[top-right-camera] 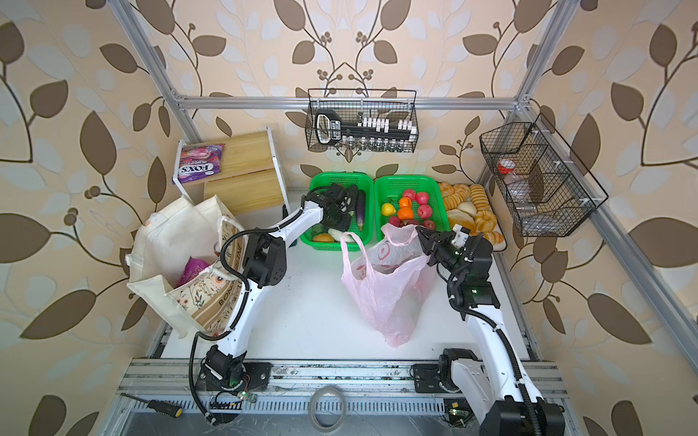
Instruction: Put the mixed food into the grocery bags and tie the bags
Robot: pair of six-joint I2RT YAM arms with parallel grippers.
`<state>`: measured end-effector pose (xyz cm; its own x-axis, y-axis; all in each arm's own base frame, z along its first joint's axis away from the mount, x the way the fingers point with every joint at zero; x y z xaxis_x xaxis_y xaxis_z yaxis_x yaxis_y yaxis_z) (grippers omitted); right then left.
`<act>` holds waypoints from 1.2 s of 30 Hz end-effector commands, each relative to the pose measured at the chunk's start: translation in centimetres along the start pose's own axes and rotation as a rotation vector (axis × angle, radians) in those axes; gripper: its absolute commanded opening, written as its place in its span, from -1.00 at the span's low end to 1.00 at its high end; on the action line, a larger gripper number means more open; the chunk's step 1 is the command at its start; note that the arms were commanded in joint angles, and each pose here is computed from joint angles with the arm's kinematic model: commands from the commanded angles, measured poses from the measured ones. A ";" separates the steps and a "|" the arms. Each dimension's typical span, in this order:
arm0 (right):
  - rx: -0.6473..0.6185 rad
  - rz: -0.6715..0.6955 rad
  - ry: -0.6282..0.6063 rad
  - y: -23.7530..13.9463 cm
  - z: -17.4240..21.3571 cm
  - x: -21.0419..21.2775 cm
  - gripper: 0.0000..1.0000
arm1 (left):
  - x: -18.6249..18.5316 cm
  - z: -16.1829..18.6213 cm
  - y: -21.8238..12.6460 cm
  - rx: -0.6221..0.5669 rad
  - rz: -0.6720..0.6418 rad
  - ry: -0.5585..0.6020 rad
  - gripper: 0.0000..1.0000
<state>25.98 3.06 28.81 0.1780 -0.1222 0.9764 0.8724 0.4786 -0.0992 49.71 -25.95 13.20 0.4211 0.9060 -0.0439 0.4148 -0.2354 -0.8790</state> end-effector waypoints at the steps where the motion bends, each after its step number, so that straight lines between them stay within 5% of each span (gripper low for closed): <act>1: -0.020 -0.003 0.020 -0.4 -0.1 -0.2 -1.00 | -0.5 -4.3 -8.3 -0.211 0.014 0.008 0.59; 7: -0.021 -0.006 0.021 -0.5 -0.1 -0.2 -1.00 | 0.0 -2.9 -11.7 -0.186 -0.035 -0.104 0.79; 11: -0.017 -0.010 0.022 -0.5 -0.1 -0.2 -1.00 | 0.7 -0.6 -12.2 -0.061 -0.068 -0.122 0.82; 20: -0.011 -0.011 0.029 -0.4 -0.1 -0.4 -1.00 | 1.7 4.0 -8.3 0.277 -0.010 -0.122 0.82; 32: -0.010 -0.013 0.037 -0.3 -0.3 -0.6 -1.00 | 2.0 5.6 -4.0 0.415 0.014 -0.129 0.81; 36: -0.007 -0.016 0.039 -0.1 -0.3 -0.6 -1.00 | 1.9 5.8 -3.5 0.428 0.026 -0.117 0.63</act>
<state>25.81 2.90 28.41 0.1732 -0.1240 0.9770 0.8761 0.4726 -0.0954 44.93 -21.57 13.03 0.3023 0.9505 -0.0714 0.0754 -0.0985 -0.9923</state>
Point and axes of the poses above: each gripper's point midway between its finger pads, its own y axis out along the fingers, its own x axis along the line the jaws close on, z = x × y, the point moved 8 cm from there along -y, back along the fingers, and after that the axes turned 4 degrees about y, right-handed, at the moved point
